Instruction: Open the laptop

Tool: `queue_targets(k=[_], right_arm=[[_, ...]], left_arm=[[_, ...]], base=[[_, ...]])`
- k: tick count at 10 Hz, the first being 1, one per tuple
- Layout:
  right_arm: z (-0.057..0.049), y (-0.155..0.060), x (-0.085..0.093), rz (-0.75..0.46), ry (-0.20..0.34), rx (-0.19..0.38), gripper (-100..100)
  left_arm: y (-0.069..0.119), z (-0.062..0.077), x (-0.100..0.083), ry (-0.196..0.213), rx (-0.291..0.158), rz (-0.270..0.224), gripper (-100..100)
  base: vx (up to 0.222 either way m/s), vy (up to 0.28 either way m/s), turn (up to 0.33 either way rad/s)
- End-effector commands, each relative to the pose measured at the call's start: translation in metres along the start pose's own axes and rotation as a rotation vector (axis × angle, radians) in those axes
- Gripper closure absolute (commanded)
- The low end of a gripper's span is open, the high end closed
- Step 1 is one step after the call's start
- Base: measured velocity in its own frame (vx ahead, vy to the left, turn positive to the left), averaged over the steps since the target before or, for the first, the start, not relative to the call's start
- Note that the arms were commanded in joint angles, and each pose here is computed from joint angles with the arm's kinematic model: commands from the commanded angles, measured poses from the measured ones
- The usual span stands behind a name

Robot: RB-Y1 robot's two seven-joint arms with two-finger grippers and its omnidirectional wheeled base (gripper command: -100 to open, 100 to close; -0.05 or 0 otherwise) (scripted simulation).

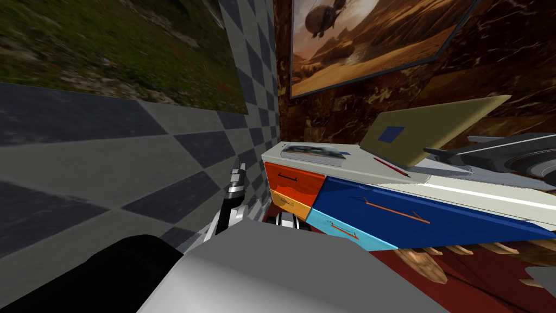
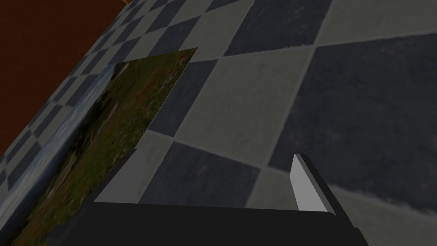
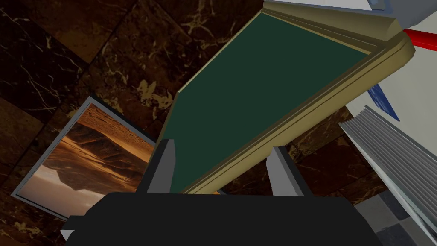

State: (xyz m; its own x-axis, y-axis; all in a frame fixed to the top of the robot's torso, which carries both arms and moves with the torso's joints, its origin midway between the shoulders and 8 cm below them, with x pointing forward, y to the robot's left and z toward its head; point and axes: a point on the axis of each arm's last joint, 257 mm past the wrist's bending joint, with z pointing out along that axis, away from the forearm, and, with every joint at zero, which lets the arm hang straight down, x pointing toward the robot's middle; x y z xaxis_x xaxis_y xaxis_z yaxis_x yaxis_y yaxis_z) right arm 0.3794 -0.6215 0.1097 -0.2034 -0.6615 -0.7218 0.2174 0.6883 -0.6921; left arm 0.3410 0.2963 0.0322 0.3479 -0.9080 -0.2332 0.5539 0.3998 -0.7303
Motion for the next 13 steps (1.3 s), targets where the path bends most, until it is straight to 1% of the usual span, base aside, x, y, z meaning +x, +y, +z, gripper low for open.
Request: queue_targets(k=[1, 2, 3, 7, 8, 10, 11, 12, 13], right_arm=[[-0.004, 0.018, -0.012, 0.002, -0.034, -0.033, 100], [-0.003, 0.012, -0.008, 0.016, -0.021, -0.025, 100], [-0.004, 0.008, -0.002, 0.09, -0.014, -0.021, 100], [-0.007, -0.001, 0.009, 0.239, -0.005, -0.006, 100], [-0.008, -0.004, 0.014, 0.315, -0.003, 0.001, 100], [-0.01, -0.008, 0.019, 0.391, -0.001, 0.007, 100], [-0.01, -0.007, 0.017, 0.364, -0.002, 0.004, 100], [-0.013, -0.012, 0.029, 0.45, 0.006, 0.018, 100], [-0.015, -0.014, 0.035, 0.491, 0.01, 0.025, 100]], left_arm=[[0.0, 0.0, 0.0, 0.0, 0.0, 0.0, 0], [0.0, 0.0, 0.0, 0.0, 0.0, 0.0, 0], [0.0, 0.0, 0.0, 0.0, 0.0, 0.0, 0], [0.0, 0.0, 0.0, 0.0, 0.0, 0.0, 0], [0.0, 0.0, 0.0, 0.0, 0.0, 0.0, 0], [0.0, 0.0, 0.0, 0.0, 0.0, 0.0, 0], [0.0, 0.0, 0.0, 0.0, 0.0, 0.0, 0], [0.0, 0.0, 0.0, 0.0, 0.0, 0.0, 0], [0.0, 0.0, 0.0, 0.0, 0.0, 0.0, 0]], base=[[0.047, 0.004, -0.238], [0.018, -0.002, -0.045], [0.001, -0.022, 0.09], [-0.006, -0.035, 0.078], [-0.008, -0.041, 0.098], [-0.006, -0.042, 0.078], [-0.008, -0.021, 0.004], [-0.016, -0.009, 0.071], [-0.02, -0.019, 0.09]])
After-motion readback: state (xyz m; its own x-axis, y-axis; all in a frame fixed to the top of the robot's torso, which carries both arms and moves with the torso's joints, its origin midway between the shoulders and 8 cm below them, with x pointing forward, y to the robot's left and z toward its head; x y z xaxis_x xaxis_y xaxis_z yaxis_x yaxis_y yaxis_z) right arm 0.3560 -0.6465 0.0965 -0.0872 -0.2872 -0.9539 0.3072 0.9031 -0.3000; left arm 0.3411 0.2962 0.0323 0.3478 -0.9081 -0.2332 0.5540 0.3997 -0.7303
